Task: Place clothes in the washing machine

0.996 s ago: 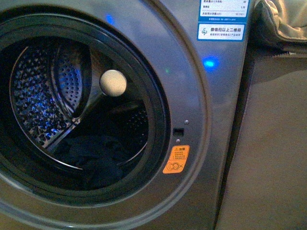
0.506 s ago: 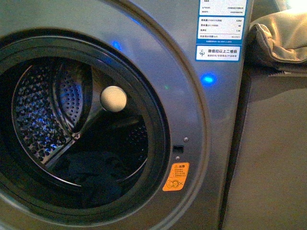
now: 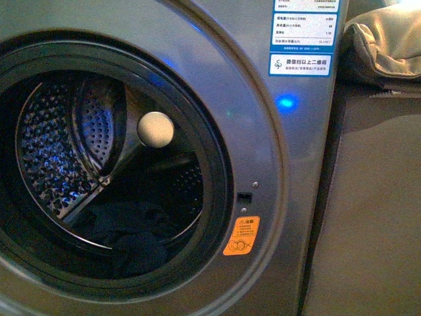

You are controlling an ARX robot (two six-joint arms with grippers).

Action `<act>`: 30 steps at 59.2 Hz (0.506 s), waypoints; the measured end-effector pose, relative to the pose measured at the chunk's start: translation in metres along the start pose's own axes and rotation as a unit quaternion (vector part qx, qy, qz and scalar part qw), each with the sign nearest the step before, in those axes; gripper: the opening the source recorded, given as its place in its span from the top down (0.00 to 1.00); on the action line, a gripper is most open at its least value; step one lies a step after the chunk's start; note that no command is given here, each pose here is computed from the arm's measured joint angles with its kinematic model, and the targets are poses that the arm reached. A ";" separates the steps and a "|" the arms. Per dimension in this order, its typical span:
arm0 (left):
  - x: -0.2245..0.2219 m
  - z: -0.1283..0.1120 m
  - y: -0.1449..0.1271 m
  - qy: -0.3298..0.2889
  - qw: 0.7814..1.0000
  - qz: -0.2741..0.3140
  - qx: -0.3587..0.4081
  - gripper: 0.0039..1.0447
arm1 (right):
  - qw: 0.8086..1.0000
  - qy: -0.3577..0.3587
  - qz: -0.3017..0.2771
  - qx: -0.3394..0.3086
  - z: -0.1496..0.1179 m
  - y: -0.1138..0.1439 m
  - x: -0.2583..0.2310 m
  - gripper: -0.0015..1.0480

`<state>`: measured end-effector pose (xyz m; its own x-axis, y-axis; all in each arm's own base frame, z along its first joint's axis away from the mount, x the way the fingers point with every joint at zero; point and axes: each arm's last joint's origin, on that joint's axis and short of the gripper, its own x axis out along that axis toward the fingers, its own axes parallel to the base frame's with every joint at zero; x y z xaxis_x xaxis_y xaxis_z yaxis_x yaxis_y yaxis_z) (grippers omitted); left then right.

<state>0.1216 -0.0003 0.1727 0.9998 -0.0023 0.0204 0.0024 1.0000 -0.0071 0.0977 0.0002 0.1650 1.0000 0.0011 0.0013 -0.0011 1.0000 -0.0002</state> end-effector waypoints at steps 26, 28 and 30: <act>-0.011 0.000 0.000 -0.001 1.000 0.000 0.000 0.97 | 1.000 0.000 0.000 0.000 0.000 0.000 0.000 0.07; -0.012 0.000 0.000 -0.001 1.000 0.000 0.000 0.97 | 1.000 0.000 0.000 0.000 0.000 0.000 0.000 0.07; -0.013 0.000 0.000 -0.001 1.000 0.000 0.000 0.97 | 1.000 0.000 0.000 0.000 0.000 0.000 0.000 0.07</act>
<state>0.1089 -0.0003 0.1726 0.9998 -0.0023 0.0219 0.0024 1.0000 -0.0071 0.0977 0.0002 0.1650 1.0000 0.0011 0.0013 -0.0011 1.0000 -0.0002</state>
